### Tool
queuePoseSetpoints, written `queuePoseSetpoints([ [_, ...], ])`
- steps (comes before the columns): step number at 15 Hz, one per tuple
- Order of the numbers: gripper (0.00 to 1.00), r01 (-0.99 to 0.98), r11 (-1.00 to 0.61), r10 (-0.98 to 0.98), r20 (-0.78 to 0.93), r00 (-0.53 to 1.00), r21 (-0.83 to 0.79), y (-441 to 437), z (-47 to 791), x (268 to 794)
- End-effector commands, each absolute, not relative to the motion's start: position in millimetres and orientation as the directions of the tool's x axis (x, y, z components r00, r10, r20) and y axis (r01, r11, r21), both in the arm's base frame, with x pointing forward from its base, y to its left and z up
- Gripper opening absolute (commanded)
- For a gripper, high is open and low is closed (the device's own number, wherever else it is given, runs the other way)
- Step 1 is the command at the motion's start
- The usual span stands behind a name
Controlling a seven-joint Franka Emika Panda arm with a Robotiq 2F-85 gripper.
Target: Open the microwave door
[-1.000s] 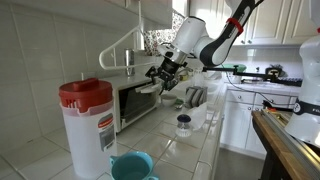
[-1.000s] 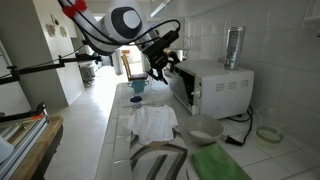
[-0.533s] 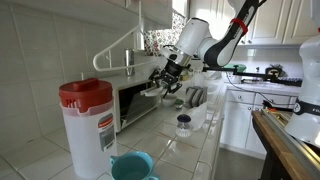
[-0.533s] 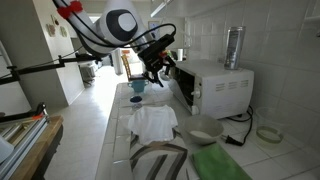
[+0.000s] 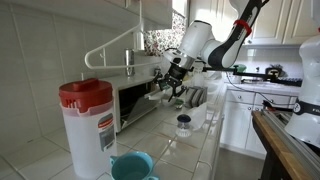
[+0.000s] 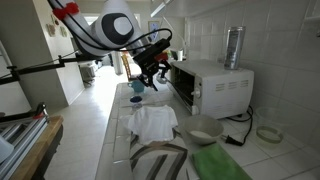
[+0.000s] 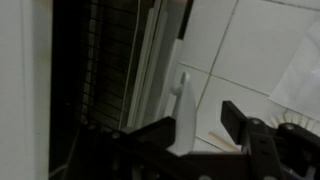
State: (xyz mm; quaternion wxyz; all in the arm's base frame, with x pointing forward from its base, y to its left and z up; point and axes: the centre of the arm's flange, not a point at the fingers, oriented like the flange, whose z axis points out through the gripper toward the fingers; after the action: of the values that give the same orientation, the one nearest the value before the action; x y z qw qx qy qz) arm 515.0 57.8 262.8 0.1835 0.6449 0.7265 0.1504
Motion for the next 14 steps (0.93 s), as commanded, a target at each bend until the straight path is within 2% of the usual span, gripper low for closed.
queuePoseSetpoints([
  [1,0.62,0.883,0.156,0.988,-0.087,-0.131,0.442,58,261,503],
  [14,0.64,0.901,0.176,0.984,-0.089,-0.153,0.396,64,248,485],
])
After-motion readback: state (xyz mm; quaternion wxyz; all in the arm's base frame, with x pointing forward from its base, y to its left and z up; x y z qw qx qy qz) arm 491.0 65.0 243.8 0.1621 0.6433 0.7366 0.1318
